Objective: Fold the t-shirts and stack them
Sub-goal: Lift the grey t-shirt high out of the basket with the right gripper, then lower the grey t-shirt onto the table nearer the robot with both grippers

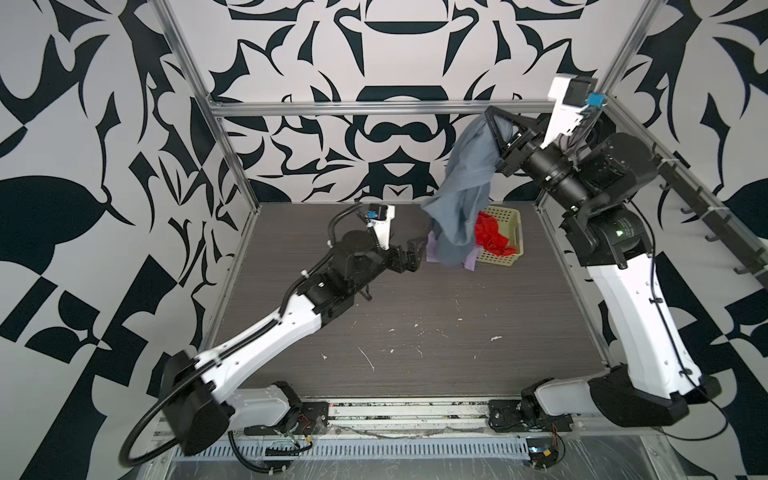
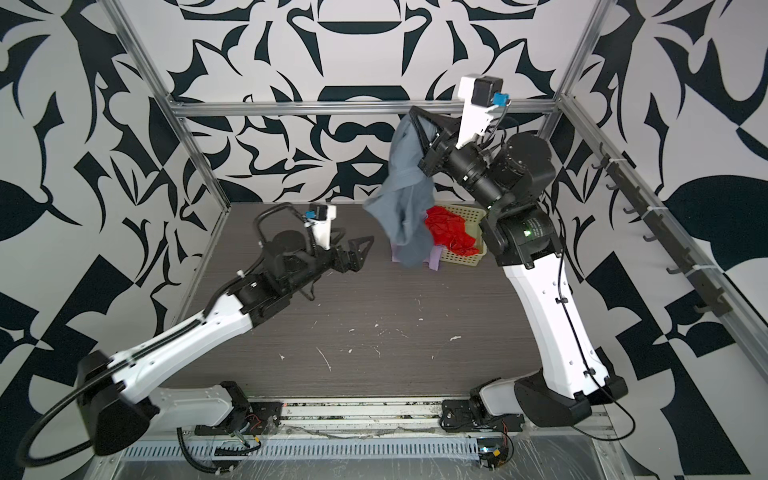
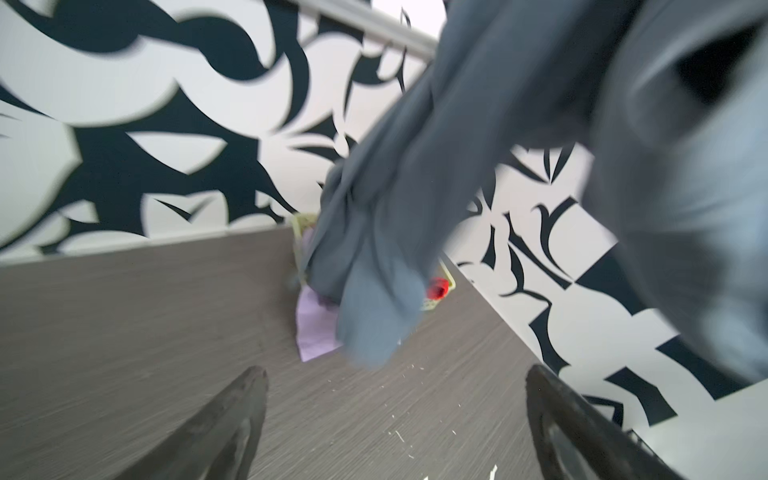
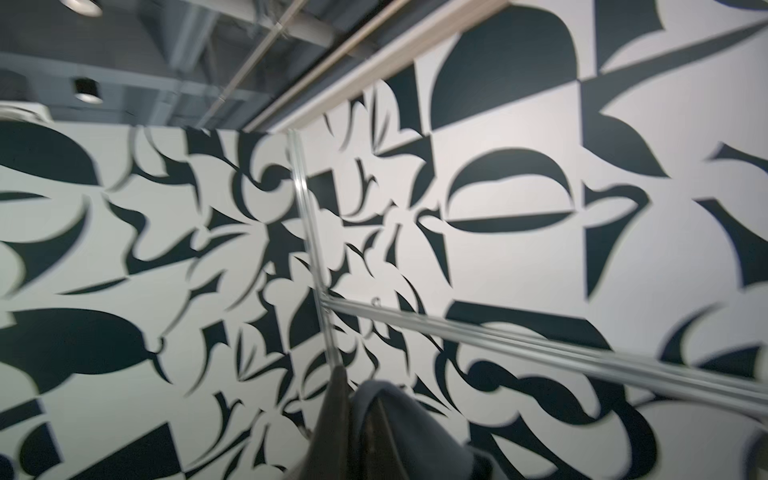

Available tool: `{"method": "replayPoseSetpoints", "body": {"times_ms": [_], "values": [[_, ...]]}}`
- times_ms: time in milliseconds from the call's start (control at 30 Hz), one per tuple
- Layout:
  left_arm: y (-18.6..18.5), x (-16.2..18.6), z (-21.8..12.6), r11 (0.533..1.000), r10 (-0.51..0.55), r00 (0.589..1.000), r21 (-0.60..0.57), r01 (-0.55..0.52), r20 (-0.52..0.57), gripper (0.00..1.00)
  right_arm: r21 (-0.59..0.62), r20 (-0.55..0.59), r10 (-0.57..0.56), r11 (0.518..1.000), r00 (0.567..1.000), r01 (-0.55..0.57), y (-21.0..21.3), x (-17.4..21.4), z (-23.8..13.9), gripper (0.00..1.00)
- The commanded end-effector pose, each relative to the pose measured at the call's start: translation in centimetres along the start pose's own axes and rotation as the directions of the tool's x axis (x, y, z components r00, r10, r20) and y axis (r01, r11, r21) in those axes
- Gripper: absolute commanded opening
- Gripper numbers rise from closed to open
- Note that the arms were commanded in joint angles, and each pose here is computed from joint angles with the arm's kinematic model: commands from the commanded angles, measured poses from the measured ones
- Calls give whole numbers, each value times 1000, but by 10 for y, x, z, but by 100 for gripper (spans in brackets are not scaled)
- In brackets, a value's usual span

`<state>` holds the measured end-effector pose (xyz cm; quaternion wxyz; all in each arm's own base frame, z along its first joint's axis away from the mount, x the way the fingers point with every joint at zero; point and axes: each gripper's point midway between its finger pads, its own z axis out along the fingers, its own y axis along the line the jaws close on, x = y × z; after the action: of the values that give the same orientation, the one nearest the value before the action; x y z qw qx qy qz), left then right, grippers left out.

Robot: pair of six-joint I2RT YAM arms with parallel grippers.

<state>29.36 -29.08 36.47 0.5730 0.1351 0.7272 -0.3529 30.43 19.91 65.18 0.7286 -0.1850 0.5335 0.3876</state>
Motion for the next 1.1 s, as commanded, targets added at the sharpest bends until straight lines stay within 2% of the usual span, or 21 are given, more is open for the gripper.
{"method": "replayPoseSetpoints", "body": {"times_ms": [0,200,367,533,700,833,967,1067], "values": [[24,-15,-37,992,36,997,-122,-28,66,100,-172,4,95,981,996,-92,30,7,24,0],[56,-16,-106,963,38,995,-270,-12,92,97,-225,-35,209,951,977,-212,35,37,58,0],[77,-7,-139,933,19,994,-359,22,111,96,-248,-96,236,935,967,-253,40,60,78,0],[91,20,-134,907,-24,999,-419,34,28,96,-115,-147,178,974,973,-196,18,93,67,0],[112,74,-117,846,-122,978,-533,13,-169,96,137,-282,84,989,956,-46,-22,151,20,0],[135,130,-107,778,-236,941,-627,35,-241,96,371,-413,83,925,907,84,-67,218,-42,0],[152,175,-91,734,-365,903,-668,127,-229,95,525,-540,163,832,826,179,-98,284,-107,0],[165,199,-76,708,-464,857,-675,207,-224,90,622,-594,224,737,773,264,-122,320,-152,2]]}}
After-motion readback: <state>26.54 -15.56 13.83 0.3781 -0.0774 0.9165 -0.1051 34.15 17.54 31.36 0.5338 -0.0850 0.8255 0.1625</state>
